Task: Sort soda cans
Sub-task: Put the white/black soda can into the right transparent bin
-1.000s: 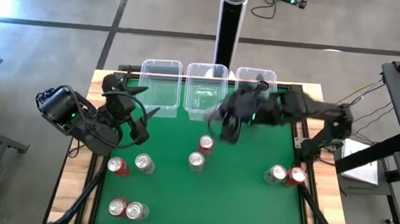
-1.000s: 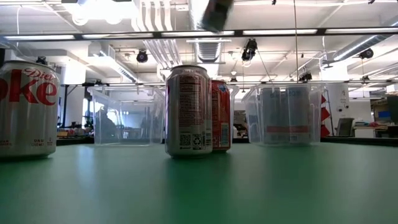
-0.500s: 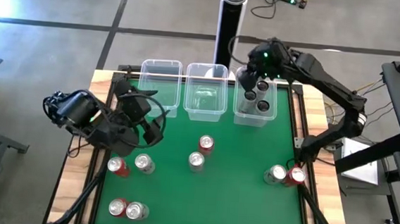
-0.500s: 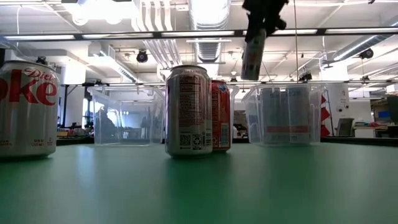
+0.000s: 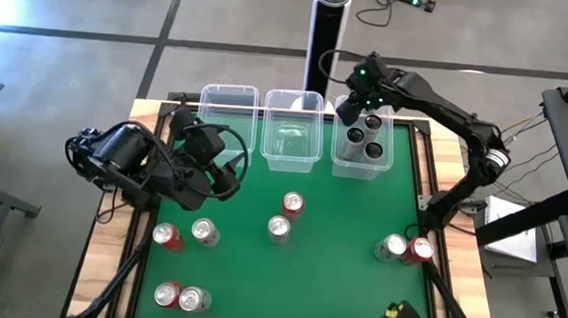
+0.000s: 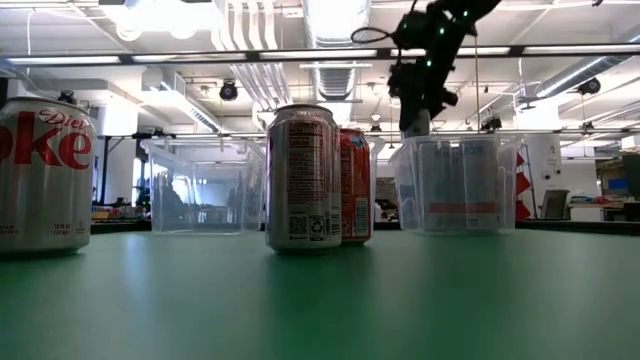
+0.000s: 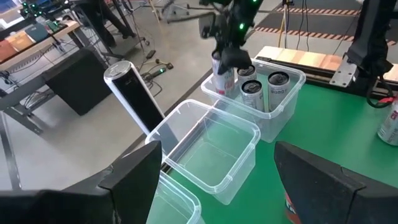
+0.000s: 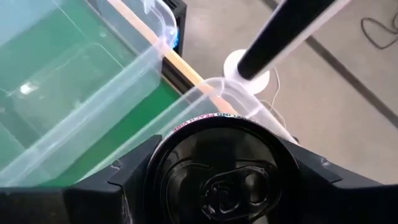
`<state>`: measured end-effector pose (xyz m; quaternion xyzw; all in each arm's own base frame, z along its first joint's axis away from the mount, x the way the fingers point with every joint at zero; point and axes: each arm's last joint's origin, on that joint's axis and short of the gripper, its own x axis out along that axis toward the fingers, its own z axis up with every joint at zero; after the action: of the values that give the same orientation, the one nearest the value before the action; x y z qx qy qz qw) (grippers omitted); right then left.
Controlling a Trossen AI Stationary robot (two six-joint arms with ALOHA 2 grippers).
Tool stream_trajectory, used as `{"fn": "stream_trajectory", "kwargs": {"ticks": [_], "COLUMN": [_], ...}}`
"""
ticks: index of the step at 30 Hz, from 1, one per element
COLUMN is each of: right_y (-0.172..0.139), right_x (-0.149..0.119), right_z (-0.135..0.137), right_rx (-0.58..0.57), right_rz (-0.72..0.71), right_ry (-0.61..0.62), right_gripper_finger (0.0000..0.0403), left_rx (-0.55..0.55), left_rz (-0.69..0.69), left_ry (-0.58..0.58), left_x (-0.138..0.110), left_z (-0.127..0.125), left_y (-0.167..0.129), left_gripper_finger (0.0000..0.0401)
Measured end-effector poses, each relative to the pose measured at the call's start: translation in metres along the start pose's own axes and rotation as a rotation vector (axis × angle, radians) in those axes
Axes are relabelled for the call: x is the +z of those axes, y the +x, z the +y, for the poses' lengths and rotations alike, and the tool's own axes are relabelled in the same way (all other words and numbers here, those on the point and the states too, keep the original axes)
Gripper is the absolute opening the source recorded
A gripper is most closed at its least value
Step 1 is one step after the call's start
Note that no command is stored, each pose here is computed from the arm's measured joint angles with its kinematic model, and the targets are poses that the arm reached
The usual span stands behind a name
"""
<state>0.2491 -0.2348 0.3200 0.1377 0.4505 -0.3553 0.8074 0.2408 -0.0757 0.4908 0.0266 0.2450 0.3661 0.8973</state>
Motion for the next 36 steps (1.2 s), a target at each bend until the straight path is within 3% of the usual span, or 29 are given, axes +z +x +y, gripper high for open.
{"fn": "stream_trajectory", "kwargs": {"ticks": [5, 12, 24, 28, 36], "right_y": [0.038, 0.063, 0.073, 0.053, -0.034], "right_x": [-0.007, -0.015, -0.016, -0.014, -0.012], "right_z": [-0.01, -0.014, -0.013, -0.013, -0.002], "right_rx": [0.002, 0.004, 0.003, 0.004, 0.024], "right_rz": [0.083, 0.136, 0.159, 0.118, -0.112], "right_ry": [0.03, 0.033, 0.029, 0.018, 0.016], "right_gripper_finger": [0.0253, 0.0262, 0.0315, 0.0335, 0.0352], "left_rx": [0.016, 0.022, 0.022, 0.022, 0.015], "left_rz": [0.003, 0.005, 0.005, 0.004, 0.007], "left_ry": [-0.005, -0.016, -0.035, -0.036, -0.056], "left_x": [0.001, 0.002, 0.002, 0.002, 0.001], "left_z": [0.002, 0.003, 0.003, 0.003, 0.002], "left_y": [0.003, 0.005, 0.005, 0.005, 0.004], "left_gripper_finger": [0.0294, 0.0294, 0.0295, 0.0295, 0.0295]}}
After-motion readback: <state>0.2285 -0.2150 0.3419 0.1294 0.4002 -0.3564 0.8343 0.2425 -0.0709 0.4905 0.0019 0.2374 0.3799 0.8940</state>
